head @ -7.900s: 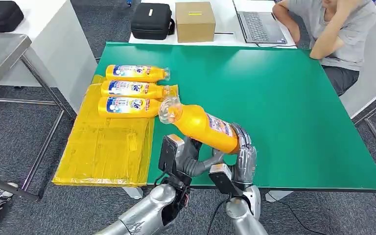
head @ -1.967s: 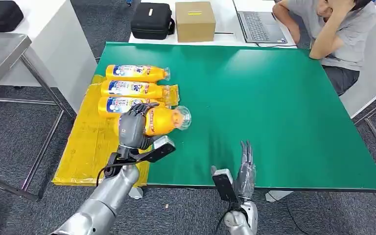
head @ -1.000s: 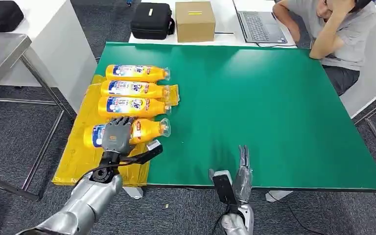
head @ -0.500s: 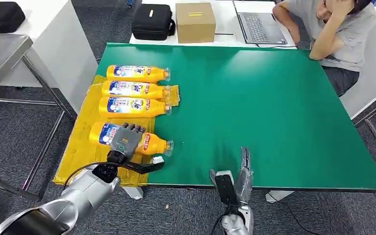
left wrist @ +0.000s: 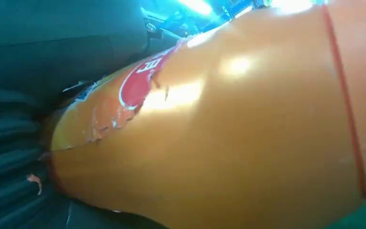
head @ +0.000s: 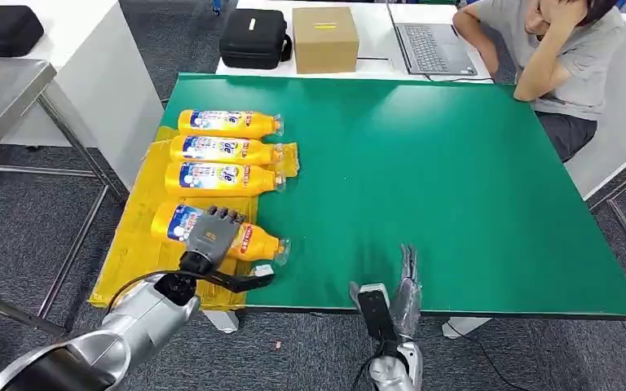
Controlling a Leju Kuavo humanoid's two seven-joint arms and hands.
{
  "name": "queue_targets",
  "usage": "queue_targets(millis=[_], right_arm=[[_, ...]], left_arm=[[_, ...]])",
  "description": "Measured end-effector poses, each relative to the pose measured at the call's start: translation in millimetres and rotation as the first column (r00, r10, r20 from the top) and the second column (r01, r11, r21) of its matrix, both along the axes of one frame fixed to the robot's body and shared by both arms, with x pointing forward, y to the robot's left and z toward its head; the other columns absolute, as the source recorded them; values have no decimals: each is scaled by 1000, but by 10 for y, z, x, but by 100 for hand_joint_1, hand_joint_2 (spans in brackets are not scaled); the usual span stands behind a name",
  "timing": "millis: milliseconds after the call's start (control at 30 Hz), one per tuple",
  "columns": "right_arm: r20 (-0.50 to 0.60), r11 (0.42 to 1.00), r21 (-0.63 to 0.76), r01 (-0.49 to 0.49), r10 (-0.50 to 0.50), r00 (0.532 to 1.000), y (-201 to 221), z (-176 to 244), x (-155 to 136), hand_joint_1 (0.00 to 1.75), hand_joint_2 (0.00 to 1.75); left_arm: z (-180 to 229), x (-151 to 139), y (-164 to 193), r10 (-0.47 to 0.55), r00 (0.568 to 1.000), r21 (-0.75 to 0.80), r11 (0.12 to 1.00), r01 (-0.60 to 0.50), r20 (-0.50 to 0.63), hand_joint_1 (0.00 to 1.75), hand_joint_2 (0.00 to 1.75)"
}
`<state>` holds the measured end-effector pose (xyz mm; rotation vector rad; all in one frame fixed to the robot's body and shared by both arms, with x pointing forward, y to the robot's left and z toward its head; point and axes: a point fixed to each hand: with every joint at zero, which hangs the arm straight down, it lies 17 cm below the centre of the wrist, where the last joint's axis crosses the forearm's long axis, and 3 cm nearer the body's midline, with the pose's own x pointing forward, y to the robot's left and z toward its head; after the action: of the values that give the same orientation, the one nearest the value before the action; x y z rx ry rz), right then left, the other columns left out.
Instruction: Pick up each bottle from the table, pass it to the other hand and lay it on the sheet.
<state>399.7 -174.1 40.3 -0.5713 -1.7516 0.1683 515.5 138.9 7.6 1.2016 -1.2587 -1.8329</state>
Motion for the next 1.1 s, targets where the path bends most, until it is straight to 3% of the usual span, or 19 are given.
queue_targets(millis=[33, 100, 133, 200, 767, 1100], right_arm=[[0, 1000, -3, -2, 2, 1000, 6, 0, -1, 0, 175], [1, 1000, -9, -6, 6, 1000, 15, 1, -1, 0, 175], [1, 1000, -11, -7, 7, 1000, 18, 2, 0, 0, 175], [2, 1000, -12, -9, 9, 1000, 21, 4, 2, 0, 175], [-1, 999, -27, -26, 26, 1000, 77, -2, 22, 0, 175], [7, 998, -53, -41, 42, 999, 112, 24, 53, 0, 175]], left_arm=[[10, -2, -2, 2, 1000, -10, 1000, -2, 6, 175, 175], [15, -12, -3, 5, 1000, -23, 1000, -4, 12, 148, 175], [15, -14, -3, 6, 1000, -24, 1000, -5, 13, 38, 175], [16, -22, -3, 7, 1000, -25, 1000, -7, 21, 0, 175], [59, -55, -133, -5, 999, -62, 998, 7, 35, 0, 175], [17, -121, -325, -27, 999, -119, 993, 25, -19, 0, 175]])
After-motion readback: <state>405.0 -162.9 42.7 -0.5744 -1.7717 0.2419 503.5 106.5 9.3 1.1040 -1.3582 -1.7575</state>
